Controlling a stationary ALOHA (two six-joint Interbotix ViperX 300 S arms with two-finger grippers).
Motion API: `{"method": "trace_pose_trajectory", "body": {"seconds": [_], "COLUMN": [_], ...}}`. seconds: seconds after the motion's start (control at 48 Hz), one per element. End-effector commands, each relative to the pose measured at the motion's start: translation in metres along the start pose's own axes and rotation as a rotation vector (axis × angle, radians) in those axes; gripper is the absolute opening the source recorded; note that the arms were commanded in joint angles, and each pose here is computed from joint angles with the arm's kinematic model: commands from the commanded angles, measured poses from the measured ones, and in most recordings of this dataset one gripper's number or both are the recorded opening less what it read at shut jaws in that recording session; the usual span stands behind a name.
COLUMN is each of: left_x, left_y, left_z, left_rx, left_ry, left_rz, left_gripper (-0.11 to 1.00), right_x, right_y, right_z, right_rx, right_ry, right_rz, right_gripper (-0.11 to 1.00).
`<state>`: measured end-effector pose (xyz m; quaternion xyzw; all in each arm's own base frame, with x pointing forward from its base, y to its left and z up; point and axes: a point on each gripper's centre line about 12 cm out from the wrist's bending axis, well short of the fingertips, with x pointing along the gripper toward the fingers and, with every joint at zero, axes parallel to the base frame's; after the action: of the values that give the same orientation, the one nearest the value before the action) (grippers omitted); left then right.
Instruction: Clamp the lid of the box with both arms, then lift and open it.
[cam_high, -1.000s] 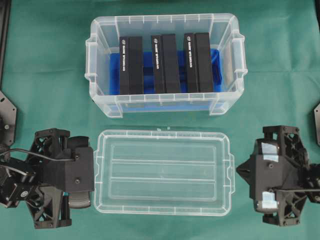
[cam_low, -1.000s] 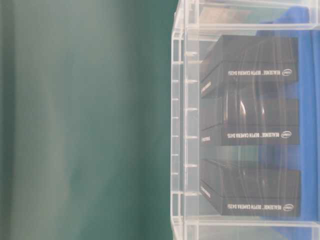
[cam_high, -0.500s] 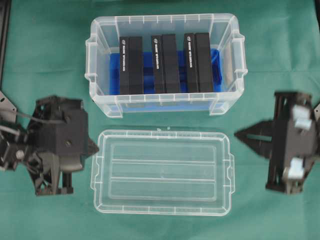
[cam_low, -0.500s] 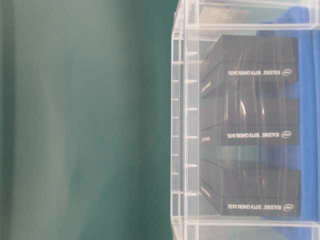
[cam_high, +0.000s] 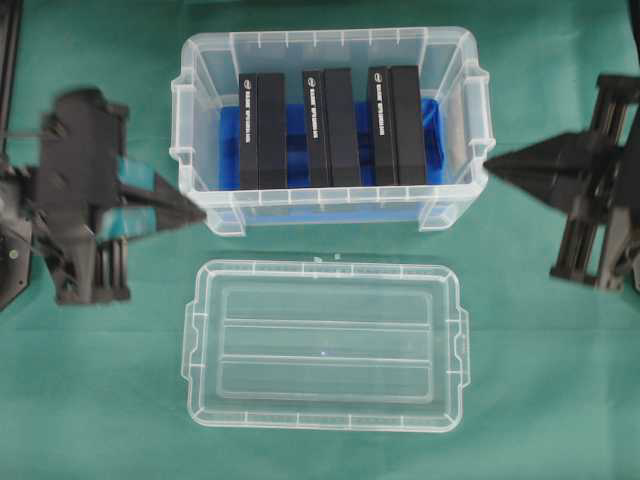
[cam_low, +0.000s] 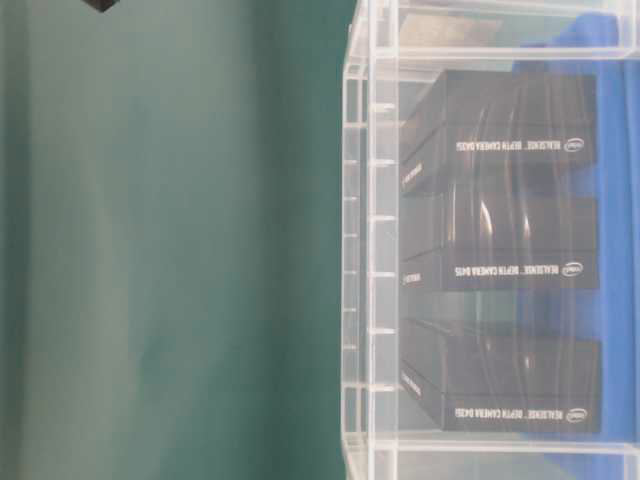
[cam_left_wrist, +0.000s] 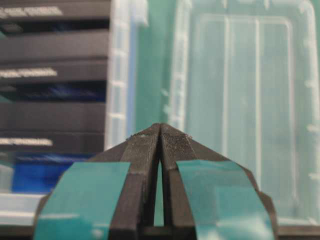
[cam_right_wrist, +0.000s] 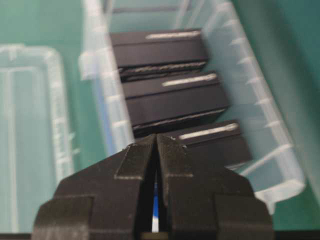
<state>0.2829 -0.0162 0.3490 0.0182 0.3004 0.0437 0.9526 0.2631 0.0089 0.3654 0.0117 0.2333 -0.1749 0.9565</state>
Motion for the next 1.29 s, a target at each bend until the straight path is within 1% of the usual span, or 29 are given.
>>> {"method": "trace_pose_trajectory", "body": {"seconds": [0.0, 0.125, 0.312, 0.437, 0.583, 0.771, 1.041, 1.166, 1.27], "left_x": [-0.012, -0.021, -0.029, -0.030, -0.030, -0.033, -0.032, -0.031, -0.029], "left_y": [0.012, 0.025, 0.042, 0.053, 0.061, 0.065, 0.065, 0.064, 0.065], "left_z": [0.007, 0.007, 0.004, -0.002, -0.011, -0.021, -0.024, -0.026, -0.028], "left_rx": [-0.017, -0.026, -0.036, -0.052, -0.065, -0.074, -0.074, -0.072, -0.074], "left_ry": [-0.072, -0.116, -0.174, -0.198, -0.228, -0.260, -0.260, -0.262, -0.264], "left_rz": [0.019, 0.048, 0.092, 0.121, 0.143, 0.152, 0.151, 0.148, 0.148], "left_gripper": [0.01, 0.01, 0.01, 0.01, 0.01, 0.01, 0.01, 0.01, 0.01], "right_x": [-0.003, -0.002, -0.001, -0.001, -0.001, 0.002, 0.006, 0.009, 0.010], "right_y": [-0.013, -0.027, -0.045, -0.058, -0.067, -0.070, -0.072, -0.070, -0.071], "right_z": [0.007, 0.006, 0.001, -0.006, -0.014, -0.020, -0.028, -0.032, -0.033], "right_rx": [0.010, 0.016, 0.025, 0.040, 0.049, 0.049, 0.046, 0.043, 0.046], "right_ry": [-0.046, -0.077, -0.127, -0.153, -0.174, -0.186, -0.174, -0.175, -0.176], "right_rz": [-0.022, -0.050, -0.063, -0.072, -0.074, -0.066, -0.070, -0.052, -0.052], "right_gripper": [0.00, 0.00, 0.00, 0.00, 0.00, 0.00, 0.00, 0.00, 0.00]}}
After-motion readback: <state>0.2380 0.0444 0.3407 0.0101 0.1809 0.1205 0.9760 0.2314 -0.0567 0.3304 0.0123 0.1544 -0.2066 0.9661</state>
